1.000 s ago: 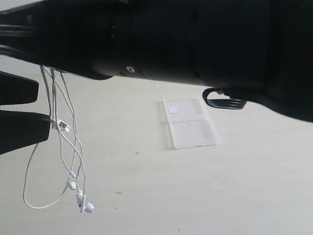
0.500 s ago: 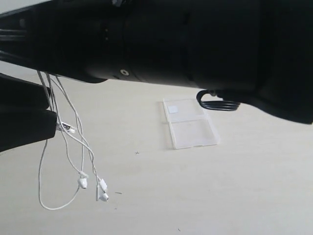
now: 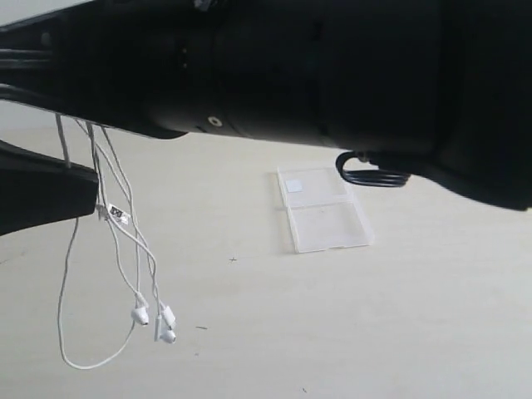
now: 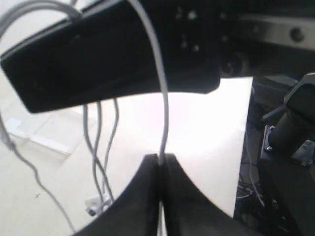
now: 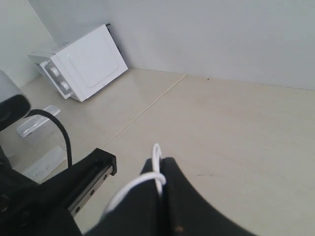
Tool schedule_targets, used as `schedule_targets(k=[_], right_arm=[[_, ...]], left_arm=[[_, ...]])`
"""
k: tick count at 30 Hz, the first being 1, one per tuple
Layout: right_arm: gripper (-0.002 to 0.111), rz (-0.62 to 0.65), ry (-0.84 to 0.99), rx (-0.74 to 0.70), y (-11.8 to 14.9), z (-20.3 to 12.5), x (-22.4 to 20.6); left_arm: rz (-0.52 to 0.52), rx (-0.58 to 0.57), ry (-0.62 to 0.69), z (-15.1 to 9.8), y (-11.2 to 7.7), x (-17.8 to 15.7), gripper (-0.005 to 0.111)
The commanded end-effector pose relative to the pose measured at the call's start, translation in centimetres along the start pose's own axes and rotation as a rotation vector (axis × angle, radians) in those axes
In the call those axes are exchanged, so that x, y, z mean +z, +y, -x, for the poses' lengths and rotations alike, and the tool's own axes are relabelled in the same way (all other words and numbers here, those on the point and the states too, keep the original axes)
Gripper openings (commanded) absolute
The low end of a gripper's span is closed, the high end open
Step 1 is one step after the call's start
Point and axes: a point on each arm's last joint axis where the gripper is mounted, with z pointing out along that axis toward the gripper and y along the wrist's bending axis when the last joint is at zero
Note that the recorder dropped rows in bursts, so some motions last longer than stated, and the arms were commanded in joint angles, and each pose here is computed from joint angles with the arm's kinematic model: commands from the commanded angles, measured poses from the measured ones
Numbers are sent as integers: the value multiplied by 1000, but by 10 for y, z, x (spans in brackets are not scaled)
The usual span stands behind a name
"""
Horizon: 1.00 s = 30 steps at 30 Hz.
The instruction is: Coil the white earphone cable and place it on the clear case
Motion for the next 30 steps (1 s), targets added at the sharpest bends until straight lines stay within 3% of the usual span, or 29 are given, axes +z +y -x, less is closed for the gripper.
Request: schedule_targets(k=[1,6,14,19,25,30], right_arm=[[0,0,-10,-29,1,3,0],[0,13,-7,-32,2,3,0],[0,69,6,-32,7,1,0],[0,95,12,-32,9,1,0],[0,130,20,-30,13,0,-1],[0,169,24,-30,16,0,-3]], left_arm=[[112,55,41,-4,-4,-12,0],[360,56,-5,-1,1,-31,0],[492,11,-79,4,10,-39,0],[613,-3,-28,-2,21,-47,0],[643,-28,1,-5,24,-50,0],[609,-69,1,-6,24,-47,0]])
